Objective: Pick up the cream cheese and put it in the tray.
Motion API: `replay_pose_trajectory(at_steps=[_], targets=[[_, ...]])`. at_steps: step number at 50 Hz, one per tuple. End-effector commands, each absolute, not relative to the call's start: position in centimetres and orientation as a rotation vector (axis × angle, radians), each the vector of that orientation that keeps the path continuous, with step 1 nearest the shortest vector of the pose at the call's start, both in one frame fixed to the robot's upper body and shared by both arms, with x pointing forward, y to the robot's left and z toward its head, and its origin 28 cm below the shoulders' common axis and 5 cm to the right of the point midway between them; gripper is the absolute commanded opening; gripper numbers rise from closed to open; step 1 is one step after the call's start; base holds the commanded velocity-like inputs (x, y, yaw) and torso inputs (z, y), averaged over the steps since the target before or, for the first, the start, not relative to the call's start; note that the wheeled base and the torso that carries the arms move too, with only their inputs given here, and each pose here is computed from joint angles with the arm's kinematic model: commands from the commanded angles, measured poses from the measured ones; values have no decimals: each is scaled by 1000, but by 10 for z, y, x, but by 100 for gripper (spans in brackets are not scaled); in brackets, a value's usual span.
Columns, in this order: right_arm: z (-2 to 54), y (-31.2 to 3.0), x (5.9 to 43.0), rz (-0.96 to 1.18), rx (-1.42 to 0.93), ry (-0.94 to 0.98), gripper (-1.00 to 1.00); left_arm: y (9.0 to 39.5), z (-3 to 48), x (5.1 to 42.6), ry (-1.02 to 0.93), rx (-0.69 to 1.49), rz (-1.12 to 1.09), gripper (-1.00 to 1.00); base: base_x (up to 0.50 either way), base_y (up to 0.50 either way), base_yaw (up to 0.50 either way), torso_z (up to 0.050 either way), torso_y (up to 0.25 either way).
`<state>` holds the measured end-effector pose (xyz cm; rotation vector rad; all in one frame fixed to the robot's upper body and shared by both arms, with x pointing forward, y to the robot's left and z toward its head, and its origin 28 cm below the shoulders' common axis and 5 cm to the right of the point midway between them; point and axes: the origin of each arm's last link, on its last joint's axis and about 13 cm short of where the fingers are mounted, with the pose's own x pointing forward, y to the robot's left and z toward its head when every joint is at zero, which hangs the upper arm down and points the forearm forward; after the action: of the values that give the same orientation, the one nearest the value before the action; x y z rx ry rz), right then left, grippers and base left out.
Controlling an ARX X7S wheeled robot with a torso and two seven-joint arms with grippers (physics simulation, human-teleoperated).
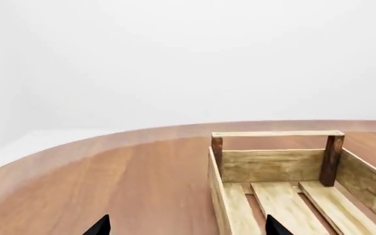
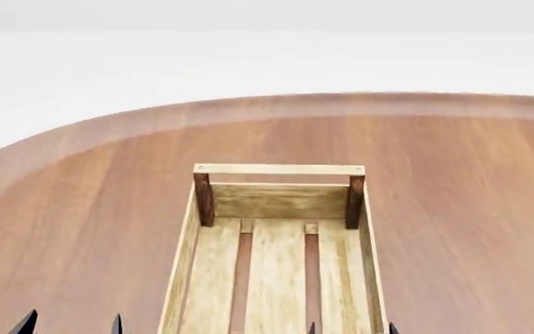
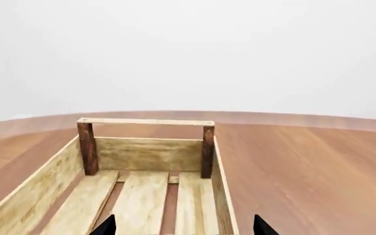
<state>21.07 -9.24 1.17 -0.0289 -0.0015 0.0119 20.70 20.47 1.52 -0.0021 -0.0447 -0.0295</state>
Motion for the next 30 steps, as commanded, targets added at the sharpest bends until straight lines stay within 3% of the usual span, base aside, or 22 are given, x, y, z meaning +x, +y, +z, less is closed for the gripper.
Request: replay_pose_trajectory(at_steps=[1,17,30], targets=[[11,-93,211,4,-21,2,100,204,15,207,-45,0,-30,100,344,188,0,0,0],[41,-103,195,-76,84,178,100,205,12,208,-31,4,-20,100,19,5,0,0,0],[72,-125,175,-290,151,246,100,205,13,208,-27,0,-17,100,0,0,0,0,0]])
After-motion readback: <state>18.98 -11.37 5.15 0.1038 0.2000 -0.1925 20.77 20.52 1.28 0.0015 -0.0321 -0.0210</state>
